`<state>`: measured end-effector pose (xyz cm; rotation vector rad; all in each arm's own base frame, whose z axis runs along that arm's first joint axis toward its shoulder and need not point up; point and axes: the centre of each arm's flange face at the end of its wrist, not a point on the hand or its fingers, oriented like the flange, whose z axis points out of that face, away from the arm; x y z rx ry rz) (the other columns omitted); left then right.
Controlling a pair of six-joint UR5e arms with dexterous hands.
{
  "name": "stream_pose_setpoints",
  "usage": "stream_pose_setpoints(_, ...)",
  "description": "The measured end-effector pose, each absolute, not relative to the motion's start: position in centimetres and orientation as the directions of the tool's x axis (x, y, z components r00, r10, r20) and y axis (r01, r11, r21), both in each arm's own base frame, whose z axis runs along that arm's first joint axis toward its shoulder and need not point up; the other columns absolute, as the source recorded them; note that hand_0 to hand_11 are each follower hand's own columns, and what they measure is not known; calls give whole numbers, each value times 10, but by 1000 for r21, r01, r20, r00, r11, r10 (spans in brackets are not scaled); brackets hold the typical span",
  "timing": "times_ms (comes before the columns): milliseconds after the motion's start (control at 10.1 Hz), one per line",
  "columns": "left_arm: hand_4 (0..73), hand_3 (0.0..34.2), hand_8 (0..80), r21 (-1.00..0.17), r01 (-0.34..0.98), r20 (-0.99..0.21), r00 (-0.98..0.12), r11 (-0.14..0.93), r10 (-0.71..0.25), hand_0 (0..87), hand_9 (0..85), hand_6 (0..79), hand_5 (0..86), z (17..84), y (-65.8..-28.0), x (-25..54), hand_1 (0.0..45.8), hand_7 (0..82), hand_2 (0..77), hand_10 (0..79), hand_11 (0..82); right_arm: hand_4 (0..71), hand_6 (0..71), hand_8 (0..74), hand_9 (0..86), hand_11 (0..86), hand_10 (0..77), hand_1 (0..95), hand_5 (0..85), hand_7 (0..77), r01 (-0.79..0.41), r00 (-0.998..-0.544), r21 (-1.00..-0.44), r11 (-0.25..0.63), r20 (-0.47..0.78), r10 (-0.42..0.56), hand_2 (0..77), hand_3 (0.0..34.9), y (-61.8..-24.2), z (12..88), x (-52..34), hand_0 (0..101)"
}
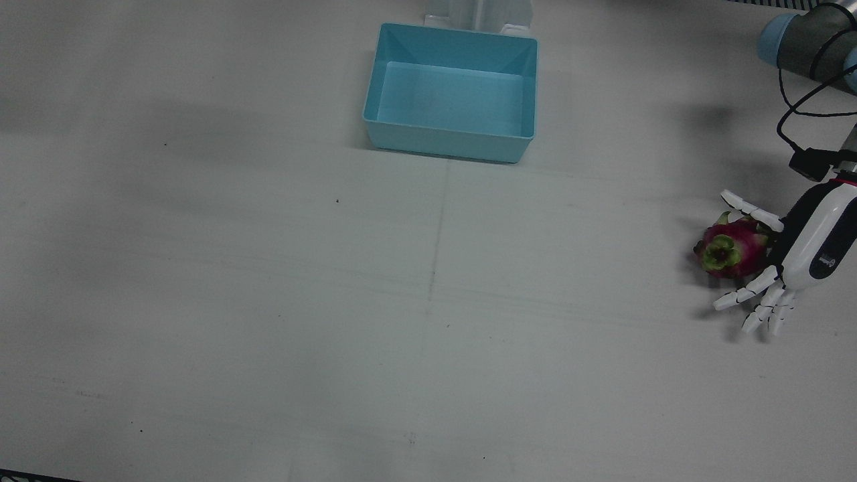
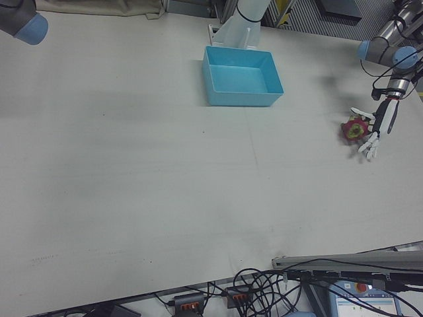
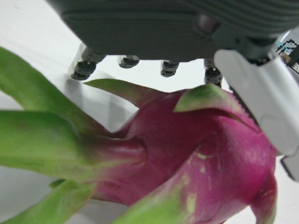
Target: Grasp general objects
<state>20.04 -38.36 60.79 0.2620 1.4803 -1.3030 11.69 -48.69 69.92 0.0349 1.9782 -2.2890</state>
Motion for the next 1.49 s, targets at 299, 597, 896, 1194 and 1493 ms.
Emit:
stream_pose_setpoints(299, 60, 301, 11, -561, 741, -803, -378, 369, -460, 636, 11, 11, 229, 608, -383, 200, 0, 169, 11, 136, 11, 0, 0, 0, 11, 5, 0, 54, 736, 0, 103, -993, -985, -141, -93, -73, 16, 0, -487, 699, 117, 0)
stream_pose_setpoints(597, 60, 273, 11, -557, 747, -806, -379, 363, -456, 650, 11, 11, 338, 608, -384, 199, 0, 251, 11, 65, 213, 0, 0, 0, 11, 11, 0, 54, 736, 0, 103, -993, -985, -141, -93, -73, 16, 0, -487, 699, 117, 0)
stream_pose_setpoints(896, 60, 211, 82, -545, 758, -813, -374, 358, -446, 638, 55, 98, 415, 609, -384, 199, 0, 327, 11, 131, 431, 0, 0, 0, 11, 5, 0, 54, 736, 0, 103, -993, -985, -141, -93, -73, 16, 0, -487, 699, 117, 0)
stream_pose_setpoints(1194, 0, 90, 164, -535, 764, -819, -364, 361, -444, 625, 71, 218, 469, 611, -381, 203, 0, 398, 16, 136, 644, 0, 0, 0, 11, 5, 0, 54, 736, 0, 103, -993, -985, -141, -93, -73, 16, 0, -487, 699, 117, 0)
stream_pose_setpoints(1493, 33, 5, 180, -531, 765, -821, -359, 364, -443, 610, 82, 235, 480, 612, -378, 210, 0, 415, 11, 142, 704, 0, 0, 0, 11, 11, 0, 54, 736, 0, 103, -993, -985, -141, -93, -73, 16, 0, -487, 699, 117, 0)
